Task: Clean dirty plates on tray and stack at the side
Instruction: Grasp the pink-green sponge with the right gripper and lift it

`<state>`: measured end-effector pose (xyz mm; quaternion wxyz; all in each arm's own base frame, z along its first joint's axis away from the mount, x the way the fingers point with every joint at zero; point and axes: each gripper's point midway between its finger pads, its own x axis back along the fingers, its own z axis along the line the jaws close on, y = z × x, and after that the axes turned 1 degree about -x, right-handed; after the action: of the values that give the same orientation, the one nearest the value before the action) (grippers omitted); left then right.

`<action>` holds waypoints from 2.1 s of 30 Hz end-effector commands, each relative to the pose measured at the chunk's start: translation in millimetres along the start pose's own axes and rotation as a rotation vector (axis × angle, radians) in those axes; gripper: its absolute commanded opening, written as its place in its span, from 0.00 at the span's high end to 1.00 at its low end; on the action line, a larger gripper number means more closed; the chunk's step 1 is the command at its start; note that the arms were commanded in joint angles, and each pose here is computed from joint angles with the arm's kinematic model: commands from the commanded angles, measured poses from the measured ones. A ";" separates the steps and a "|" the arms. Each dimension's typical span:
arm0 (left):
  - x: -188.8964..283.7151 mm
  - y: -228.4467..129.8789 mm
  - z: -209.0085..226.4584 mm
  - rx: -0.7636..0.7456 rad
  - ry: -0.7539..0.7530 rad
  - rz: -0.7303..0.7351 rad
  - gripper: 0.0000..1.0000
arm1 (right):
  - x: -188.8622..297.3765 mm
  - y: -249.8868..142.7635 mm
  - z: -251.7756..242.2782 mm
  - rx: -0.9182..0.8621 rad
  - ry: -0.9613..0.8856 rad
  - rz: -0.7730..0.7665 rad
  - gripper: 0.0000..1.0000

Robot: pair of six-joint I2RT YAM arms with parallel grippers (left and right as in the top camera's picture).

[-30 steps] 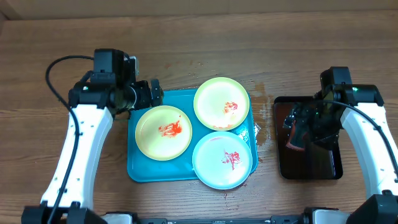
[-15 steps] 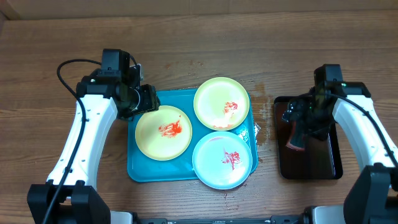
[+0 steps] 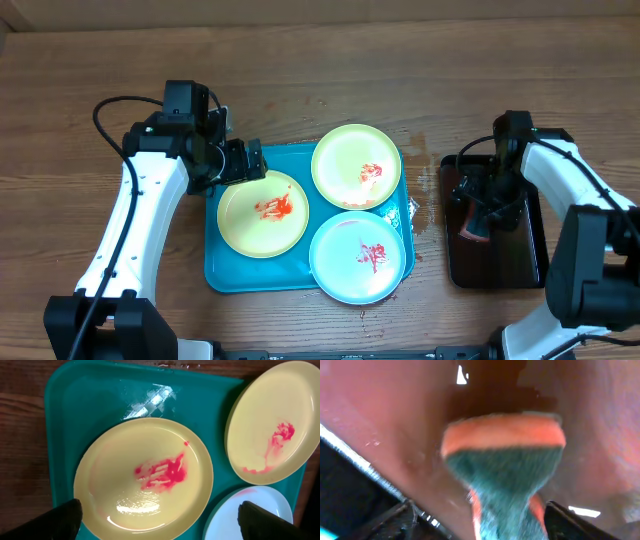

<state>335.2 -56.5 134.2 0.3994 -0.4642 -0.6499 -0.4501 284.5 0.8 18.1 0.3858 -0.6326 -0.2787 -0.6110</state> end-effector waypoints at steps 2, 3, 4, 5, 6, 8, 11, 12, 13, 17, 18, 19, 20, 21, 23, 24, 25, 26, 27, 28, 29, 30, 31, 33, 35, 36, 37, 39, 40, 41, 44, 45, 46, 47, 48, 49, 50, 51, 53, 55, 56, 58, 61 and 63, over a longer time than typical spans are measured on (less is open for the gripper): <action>2.6 4.7 -2.3 -0.015 -0.011 -0.006 0.06 | 0.2 7.5 -4.9 -0.040 0.000 -0.023 0.36; 2.6 4.7 -2.3 -0.015 -0.011 -0.006 0.09 | 0.3 8.9 -4.5 -0.042 0.003 -0.028 0.43; 2.6 4.6 -2.4 -0.014 -0.011 -0.005 0.09 | 0.3 9.9 -4.3 -0.042 0.005 -0.031 0.48; 2.6 4.4 -2.3 -0.014 -0.011 -0.004 0.09 | 0.4 10.5 -4.0 -0.047 0.006 -0.034 0.51; 2.6 4.0 -2.2 -0.014 -0.011 -0.003 0.04 | 0.4 10.6 -3.9 -0.054 0.007 -0.034 0.52; 2.6 3.0 -2.0 -0.012 -0.010 0.001 0.00 | 0.1 11.2 -3.6 -0.056 0.008 -0.036 0.59; 2.6 -0.3 -1.2 -0.010 -0.007 0.015 0.00 | -0.7 11.9 -3.4 -0.056 0.010 -0.040 0.78; 2.6 -0.8 0.2 -0.009 0.001 0.016 0.04 | -1.6 11.6 -3.6 -0.057 0.010 -0.040 0.89; 2.6 -1.0 2.2 -0.008 0.012 0.016 0.14 | -3.0 11.0 -4.1 -0.060 0.010 -0.039 0.96; 2.8 -5.1 4.8 -0.004 0.026 0.032 0.30 | -14.6 6.8 -7.8 -0.071 0.009 -0.036 0.96; 2.8 -6.0 6.0 -0.003 0.033 0.036 0.30 | -16.5 5.6 -8.6 -0.071 0.007 -0.034 0.96; 2.9 -7.7 6.9 -0.002 0.037 0.042 0.31 | -17.1 4.7 -9.8 -0.068 0.002 -0.032 0.96; 3.0 -9.7 7.2 0.000 0.038 0.050 0.30 | -16.6 4.8 -10.8 -0.067 -0.004 -0.033 0.96; 3.2 -12.8 7.8 0.003 0.041 0.063 0.30 | -14.5 5.5 -10.8 -0.063 -0.005 -0.038 0.96; 3.5 -15.8 8.4 0.006 0.043 0.075 0.34 | -7.3 8.2 -9.5 -0.055 -0.002 -0.052 0.96; 3.7 -18.6 9.0 0.008 0.046 0.086 0.39 | -0.4 10.0 -8.2 -0.053 0.001 -0.065 0.96; 3.9 -20.2 9.4 0.010 0.048 0.093 0.51 | 5.7 11.6 -7.4 -0.053 0.003 -0.077 0.96; 4.0 -20.7 10.1 0.006 0.052 0.095 0.75 | 13.7 13.7 -5.7 -0.051 0.010 -0.093 0.96; 4.0 -21.1 10.4 0.006 0.053 0.096 0.86 | 23.9 15.8 -3.3 -0.049 0.021 -0.112 0.96; 4.1 -21.3 10.6 0.007 0.053 0.097 0.85 | 33.5 17.6 -1.0 -0.048 0.033 -0.131 0.96; 4.1 -21.3 10.6 0.007 0.053 0.097 0.71 | 43.3 18.6 0.7 -0.045 0.043 -0.150 0.96; 4.1 -21.5 10.6 0.007 0.053 0.097 0.51 | 53.2 19.2 2.1 -0.044 0.053 -0.168 0.96; 4.1 -21.7 10.6 0.007 0.053 0.098 0.39 | 62.1 19.0 2.7 -0.043 0.059 -0.184 0.96; 4.2 -22.9 10.7 0.008 0.054 0.103 0.53 | 78.0 17.7 1.7 -0.041 0.064 -0.215 0.96; 4.3 -24.0 10.8 0.009 0.055 0.108 0.67 | 89.5 14.9 -0.7 -0.043 0.064 -0.238 0.96; 4.5 -25.3 11.1 0.010 0.056 0.113 0.67 | 94.3 12.5 -3.4 -0.045 0.059 -0.248 0.96; 4.6 -25.9 11.2 0.011 0.056 0.115 0.64 | 95.8 10.9 -5.1 -0.046 0.054 -0.249 0.96; 4.5 -25.8 11.2 0.010 0.056 0.115 0.37 | 95.4 7.0 -7.8 -0.047 0.044 -0.238 0.96; 4.5 -25.6 11.1 0.011 0.056 0.114 0.19 | 93.6 6.0 -8.7 -0.048 0.040 -0.232 0.96; 4.5 -25.1 11.0 0.008 0.056 0.112 0.15 | 91.3 5.9 -9.8 -0.049 0.035 -0.233 0.96; 4.4 -24.7 11.1 0.002 0.055 0.111 0.00 | 85.3 12.1 -19.5 -0.090 -0.012 -0.268 0.96; 4.4 -24.3 11.0 0.001 0.055 0.109 0.08 | 85.6 17.4 -26.2 -0.118 -0.046 -0.300 0.96; 4.4 -24.1 11.0 -0.001 0.055 0.108 0.35 | 87.5 22.7 -34.2 -0.163 -0.087 -0.337 0.96; 4.3 -23.6 11.0 -0.002 0.055 0.107 0.60 | 91.2 28.8 -42.9 -0.219 -0.129 -0.384 0.96; 4.2 -22.9 11.0 -0.002 0.055 0.103 0.74 | 94.6 34.2 -48.3 -0.252 -0.156 -0.423 0.96; 4.1 -21.9 11.2 -0.003 0.056 0.099 0.80 | 99.3 42.1 -51.0 -0.277 -0.174 -0.474 0.96; 4.1 -21.2 11.1 -0.004 0.056 0.096 0.81 | 101.3 46.5 -49.5 -0.276 -0.170 -0.497 0.96; 4.0 -20.4 10.9 -0.005 0.055 0.093 0.80 | 104.0 53.0 -44.0 -0.256 -0.154 -0.525 0.96; 3.9 -19.4 10.7 -0.005 0.054 0.089 0.75 | 109.3 62.2 -32.5 -0.199 -0.135 -0.575 0.96; 3.9 -19.3 10.8 -0.006 0.055 0.089 0.72 | 114.2 66.2 -24.2 -0.147 -0.152 -0.621 0.96; 3.9 -19.1 11.8 -0.006 0.061 0.088 0.74 | 115.1 65.1 -20.9 -0.132 -0.164 -0.632 0.96; 4.2 -18.2 16.0 -0.007 0.085 0.083 0.92 | 116.8 60.4 -13.6 -0.103 -0.190 -0.655 0.96; 4.5 -16.9 20.2 -0.008 0.110 0.076 0.96 | 123.0 52.6 -10.3 -0.104 -0.263 -0.715 0.96; 4.4 -16.7 20.2 -0.009 0.110 0.075 0.84 | 127.8 45.1 -7.8 -0.102 -0.306 -0.754 0.96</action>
<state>309.1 -44.1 126.0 0.4471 -0.4764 -0.6073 -0.4521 330.7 -38.0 118.7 0.1245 -0.5893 -0.4825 -0.6360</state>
